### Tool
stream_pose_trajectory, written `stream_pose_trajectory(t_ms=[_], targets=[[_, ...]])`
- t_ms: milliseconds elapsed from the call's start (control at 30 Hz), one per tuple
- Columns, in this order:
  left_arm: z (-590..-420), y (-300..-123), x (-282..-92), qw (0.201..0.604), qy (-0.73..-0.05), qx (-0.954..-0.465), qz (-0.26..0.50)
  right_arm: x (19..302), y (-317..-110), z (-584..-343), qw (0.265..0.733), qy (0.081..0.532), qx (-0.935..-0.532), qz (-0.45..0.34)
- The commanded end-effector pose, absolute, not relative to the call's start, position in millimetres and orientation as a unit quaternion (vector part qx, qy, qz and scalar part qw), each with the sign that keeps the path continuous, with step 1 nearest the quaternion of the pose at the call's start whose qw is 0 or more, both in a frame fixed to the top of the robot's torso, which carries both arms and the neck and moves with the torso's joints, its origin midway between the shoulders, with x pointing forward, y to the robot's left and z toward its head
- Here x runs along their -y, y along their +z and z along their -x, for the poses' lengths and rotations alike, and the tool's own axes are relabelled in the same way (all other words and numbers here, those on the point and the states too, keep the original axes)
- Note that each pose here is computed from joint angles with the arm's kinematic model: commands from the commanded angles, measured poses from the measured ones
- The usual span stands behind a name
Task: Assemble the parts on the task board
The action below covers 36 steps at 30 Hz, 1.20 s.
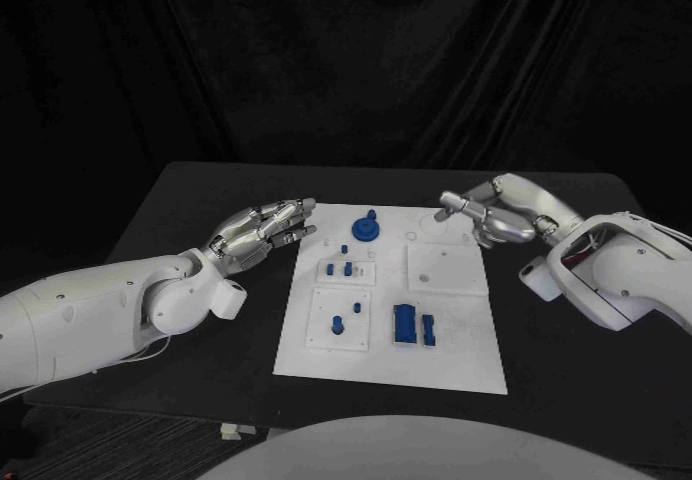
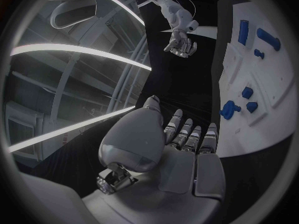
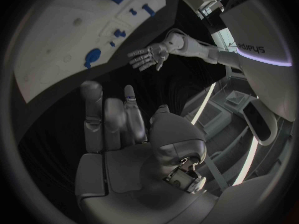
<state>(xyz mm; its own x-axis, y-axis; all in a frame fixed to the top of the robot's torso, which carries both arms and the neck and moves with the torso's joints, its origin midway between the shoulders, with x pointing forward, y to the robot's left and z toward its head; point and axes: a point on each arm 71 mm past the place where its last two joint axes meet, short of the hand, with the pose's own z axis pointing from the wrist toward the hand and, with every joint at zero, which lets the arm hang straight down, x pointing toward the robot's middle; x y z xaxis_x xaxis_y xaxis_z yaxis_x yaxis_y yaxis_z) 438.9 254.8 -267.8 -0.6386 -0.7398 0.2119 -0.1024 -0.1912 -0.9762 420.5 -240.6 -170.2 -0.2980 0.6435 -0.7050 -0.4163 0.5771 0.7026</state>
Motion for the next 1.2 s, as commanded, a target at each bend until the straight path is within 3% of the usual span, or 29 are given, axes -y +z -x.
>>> stream_pose_trajectory(t_ms=[33,233,433,467,533,733,1200], targets=[[-439.7,-254.8,-253.2,0.325,-0.709,-0.55,0.297,252.3,-163.7,-428.4,0.584,0.529,-0.584,-0.195],[-438.4,-247.8,-248.5,0.413,-0.697,-0.538,0.231,260.0,-183.0,-428.6,0.539,0.578,-0.567,-0.232],[-437.9,-246.1,-246.1,0.436,-0.693,-0.535,0.209,261.4,-193.1,-427.6,0.524,0.592,-0.562,-0.243],[-441.7,-265.7,-247.2,0.358,-0.637,-0.615,0.296,261.2,-194.5,-428.8,0.544,0.553,-0.591,-0.223],[-442.1,-265.3,-246.6,0.36,-0.637,-0.614,0.297,260.4,-194.7,-429.4,0.544,0.553,-0.589,-0.226],[-446.0,-260.7,-239.8,0.381,-0.628,-0.602,0.315,250.7,-197.4,-436.6,0.544,0.551,-0.575,-0.266],[-460.4,-235.1,-206.0,0.47,-0.555,-0.532,0.435,200.6,-219.6,-460.0,0.505,0.516,-0.51,-0.467]])
